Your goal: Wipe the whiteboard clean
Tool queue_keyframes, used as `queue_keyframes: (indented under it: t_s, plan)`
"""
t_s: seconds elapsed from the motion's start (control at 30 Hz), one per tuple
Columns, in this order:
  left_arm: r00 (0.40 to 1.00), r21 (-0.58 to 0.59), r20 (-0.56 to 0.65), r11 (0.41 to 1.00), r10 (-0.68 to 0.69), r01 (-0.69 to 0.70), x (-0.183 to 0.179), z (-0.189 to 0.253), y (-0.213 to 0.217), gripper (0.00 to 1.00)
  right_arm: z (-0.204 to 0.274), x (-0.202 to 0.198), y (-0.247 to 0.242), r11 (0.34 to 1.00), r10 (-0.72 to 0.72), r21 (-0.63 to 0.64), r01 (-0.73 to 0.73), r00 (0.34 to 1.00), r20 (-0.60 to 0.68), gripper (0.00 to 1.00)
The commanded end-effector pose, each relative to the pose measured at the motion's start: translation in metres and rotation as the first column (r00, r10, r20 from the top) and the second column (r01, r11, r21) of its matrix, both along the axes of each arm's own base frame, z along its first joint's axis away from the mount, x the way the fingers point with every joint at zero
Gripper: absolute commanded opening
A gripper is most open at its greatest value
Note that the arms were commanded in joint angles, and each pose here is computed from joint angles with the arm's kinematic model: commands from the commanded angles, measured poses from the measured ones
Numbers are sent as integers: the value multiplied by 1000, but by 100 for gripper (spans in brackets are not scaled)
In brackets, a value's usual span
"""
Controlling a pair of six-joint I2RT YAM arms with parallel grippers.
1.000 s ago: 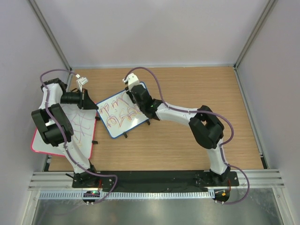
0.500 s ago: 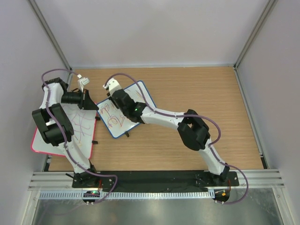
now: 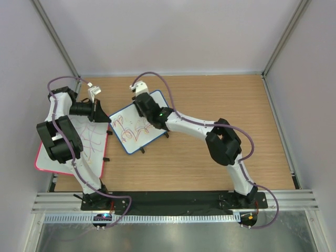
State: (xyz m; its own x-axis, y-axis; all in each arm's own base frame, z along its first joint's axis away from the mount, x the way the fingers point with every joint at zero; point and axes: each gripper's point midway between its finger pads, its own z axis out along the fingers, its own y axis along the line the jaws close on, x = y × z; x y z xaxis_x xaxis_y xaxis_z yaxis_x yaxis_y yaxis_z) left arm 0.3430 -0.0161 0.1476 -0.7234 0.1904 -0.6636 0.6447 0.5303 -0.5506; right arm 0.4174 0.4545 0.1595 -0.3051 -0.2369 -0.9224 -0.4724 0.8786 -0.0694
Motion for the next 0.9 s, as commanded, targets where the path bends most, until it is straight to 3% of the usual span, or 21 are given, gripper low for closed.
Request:
queue_keyframes:
  t_s: [0.0, 0.17, 0.53, 0.7, 0.87]
  plan:
    - [988, 71, 139, 996, -59, 50, 8, 18, -1, 0, -31, 33, -86, 972, -204, -137, 193, 976, -74, 1]
    - [987, 80, 144, 995, -70, 58, 9, 18, -4, 0, -31, 29, -73, 973, -164, -180, 145, 982, -93, 1]
    - [987, 106, 145, 993, -75, 59, 8, 17, -4, 0, -31, -38, 48, 977, 131, -153, -148, 985, -114, 1]
    - [985, 114, 152, 992, -76, 59, 8, 18, -4, 0, -33, -23, 30, 979, 70, -183, -90, 991, -112, 1]
    - [984, 121, 159, 991, -75, 56, 10, 19, -3, 0, -36, 3, -27, 975, -70, -218, 42, 990, -122, 1]
